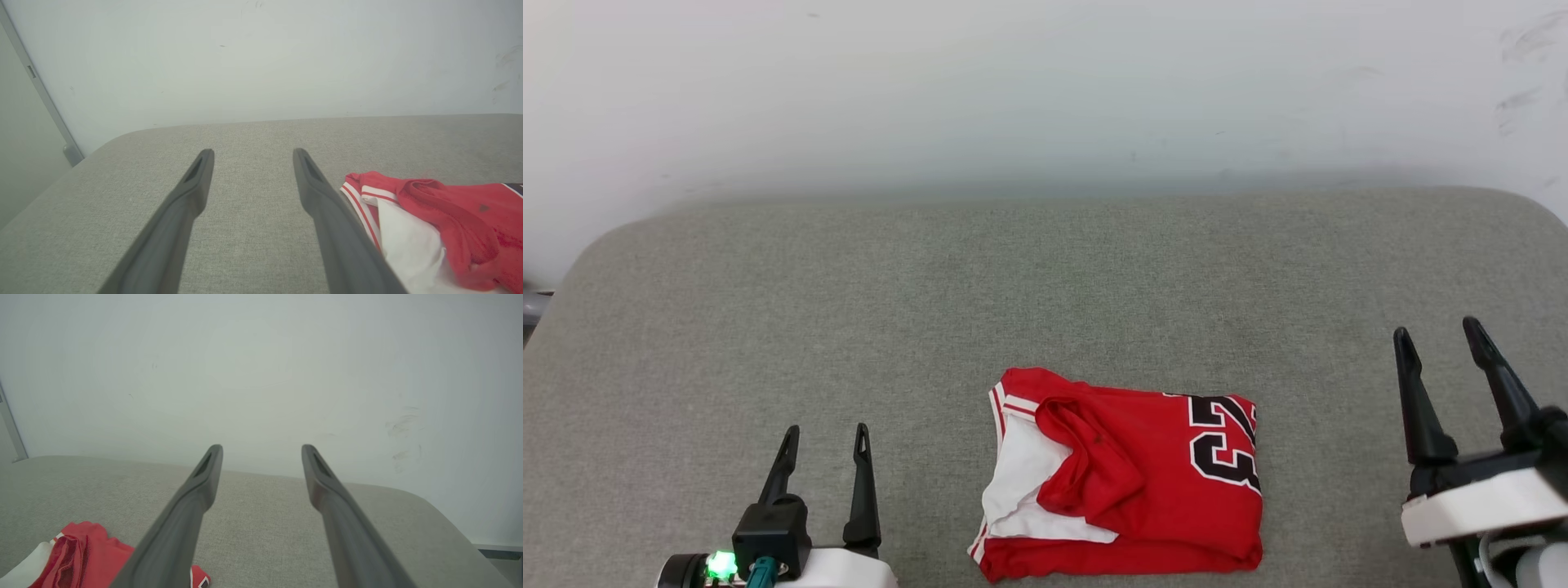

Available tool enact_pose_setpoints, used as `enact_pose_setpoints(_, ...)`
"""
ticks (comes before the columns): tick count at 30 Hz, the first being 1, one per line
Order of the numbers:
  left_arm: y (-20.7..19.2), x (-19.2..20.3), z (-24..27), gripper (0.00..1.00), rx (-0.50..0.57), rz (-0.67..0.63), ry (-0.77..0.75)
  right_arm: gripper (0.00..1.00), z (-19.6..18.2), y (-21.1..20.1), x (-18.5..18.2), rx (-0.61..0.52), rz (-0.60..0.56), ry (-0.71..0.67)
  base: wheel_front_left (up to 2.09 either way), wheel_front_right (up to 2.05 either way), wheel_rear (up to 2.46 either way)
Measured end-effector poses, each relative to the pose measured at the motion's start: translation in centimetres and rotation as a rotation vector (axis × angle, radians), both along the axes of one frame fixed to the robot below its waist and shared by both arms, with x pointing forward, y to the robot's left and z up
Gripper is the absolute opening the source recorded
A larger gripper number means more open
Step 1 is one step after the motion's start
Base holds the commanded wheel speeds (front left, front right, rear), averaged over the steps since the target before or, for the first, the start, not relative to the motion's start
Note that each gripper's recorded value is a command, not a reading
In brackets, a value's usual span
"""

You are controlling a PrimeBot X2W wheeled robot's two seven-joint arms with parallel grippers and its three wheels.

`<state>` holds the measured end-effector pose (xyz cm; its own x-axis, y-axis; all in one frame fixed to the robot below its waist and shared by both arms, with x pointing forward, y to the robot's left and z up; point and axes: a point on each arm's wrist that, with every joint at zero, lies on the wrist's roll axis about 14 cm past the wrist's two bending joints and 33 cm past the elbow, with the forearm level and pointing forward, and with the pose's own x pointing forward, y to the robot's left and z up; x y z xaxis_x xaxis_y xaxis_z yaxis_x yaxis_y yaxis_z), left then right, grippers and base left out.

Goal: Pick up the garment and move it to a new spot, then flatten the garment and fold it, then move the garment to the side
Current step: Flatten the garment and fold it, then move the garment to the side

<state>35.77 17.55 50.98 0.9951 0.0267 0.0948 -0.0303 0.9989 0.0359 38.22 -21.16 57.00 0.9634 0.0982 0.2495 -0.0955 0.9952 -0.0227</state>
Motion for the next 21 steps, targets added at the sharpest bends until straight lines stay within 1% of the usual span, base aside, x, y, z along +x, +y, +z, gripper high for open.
enact_pose_setpoints(3,-0.1,-0.2,0.1,1.0,-0.001,-0.001,-0.003,1.0,-0.3,0.3,-1.2,0.024,-0.018,-0.004,0.0,0.0,0.0)
enact_pose_setpoints(9,0.1,-0.7,-0.1,1.0,-0.005,0.002,0.003,1.0,-2.3,1.1,-3.0,0.07,-0.033,0.049,0.0,0.0,0.0)
enact_pose_setpoints(10,0.3,-1.1,-0.3,1.0,-0.007,0.009,0.009,1.0,-3.2,1.3,-3.5,0.068,-0.034,0.074,0.0,0.0,0.0)
enact_pose_setpoints(17,0.6,-1.3,-0.6,1.0,-0.011,0.019,0.017,1.0,-4.0,1.6,-3.7,0.067,-0.038,0.099,0.0,0.0,0.0)
enact_pose_setpoints(21,0.6,-1.4,-0.6,1.0,-0.013,0.021,0.018,1.0,-3.7,1.5,-3.5,0.05,-0.035,0.092,0.0,0.0,0.0)
